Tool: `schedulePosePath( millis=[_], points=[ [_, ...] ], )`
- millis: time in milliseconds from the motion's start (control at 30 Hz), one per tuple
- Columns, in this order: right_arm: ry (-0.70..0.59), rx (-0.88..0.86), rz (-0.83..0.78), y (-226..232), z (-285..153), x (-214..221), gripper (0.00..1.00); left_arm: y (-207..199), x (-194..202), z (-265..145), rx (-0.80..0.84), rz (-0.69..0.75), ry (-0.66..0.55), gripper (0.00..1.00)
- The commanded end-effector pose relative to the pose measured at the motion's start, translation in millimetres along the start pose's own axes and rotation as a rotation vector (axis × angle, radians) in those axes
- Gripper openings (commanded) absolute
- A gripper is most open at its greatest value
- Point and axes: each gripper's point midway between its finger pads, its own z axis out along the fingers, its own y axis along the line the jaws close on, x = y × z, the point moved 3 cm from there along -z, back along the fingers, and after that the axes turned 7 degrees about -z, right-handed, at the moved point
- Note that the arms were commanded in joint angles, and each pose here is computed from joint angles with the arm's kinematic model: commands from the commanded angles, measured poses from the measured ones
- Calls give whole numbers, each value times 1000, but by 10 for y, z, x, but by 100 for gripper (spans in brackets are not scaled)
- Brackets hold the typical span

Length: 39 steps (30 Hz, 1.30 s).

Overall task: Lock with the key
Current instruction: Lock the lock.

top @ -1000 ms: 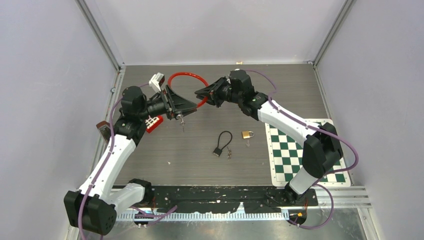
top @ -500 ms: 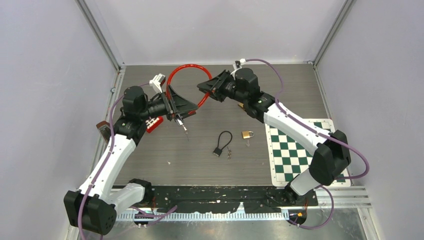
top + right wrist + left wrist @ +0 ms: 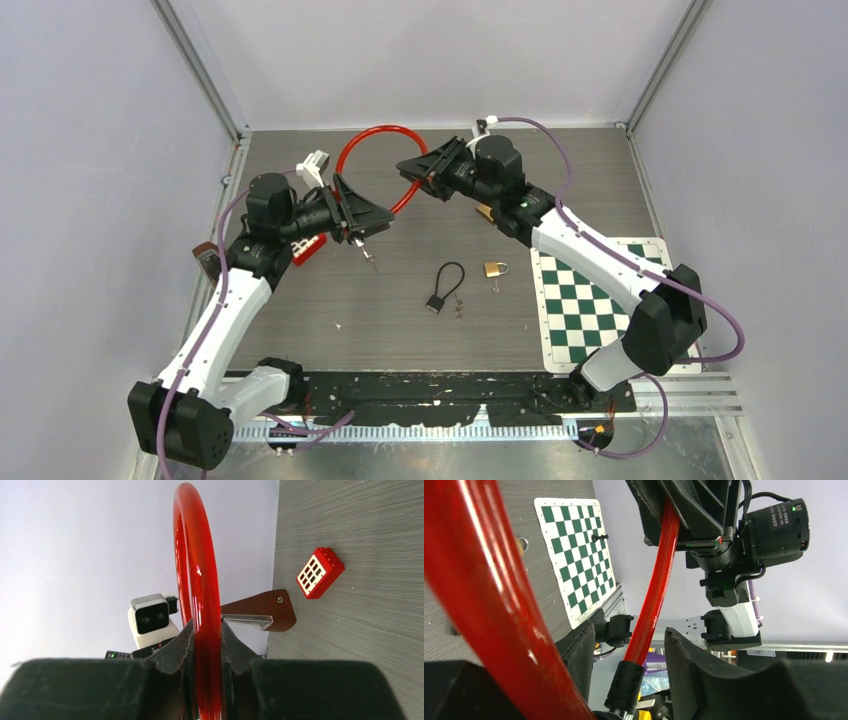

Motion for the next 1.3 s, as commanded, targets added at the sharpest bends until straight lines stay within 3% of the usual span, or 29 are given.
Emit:
schedulePosePath(
  millis=[0, 467, 700, 933, 1133, 1200, 1267],
  points=[
    [-57, -76, -5, 340, -139, -28, 5, -198, -66, -32, 60, 36, -45, 48],
    [46, -25, -37, 313, 15, 393, 5, -241, -158, 49, 74, 66, -31, 41],
    [32, -2, -13, 243, 42, 387, 5, -285, -164, 106, 102, 76, 14, 23],
    [51, 13, 12, 178, 97, 427, 5, -324, -136, 123, 140, 106, 57, 17],
    [52, 39, 6, 129, 100, 434, 5, -188, -119, 141, 92, 102, 70, 1],
    [47, 47, -5, 112, 104, 421, 5, -149, -105, 145, 81, 107, 85, 1],
    [43, 46, -25, 116, 113, 402, 5, -126, -86, 138, 69, 114, 99, 11]
  ],
)
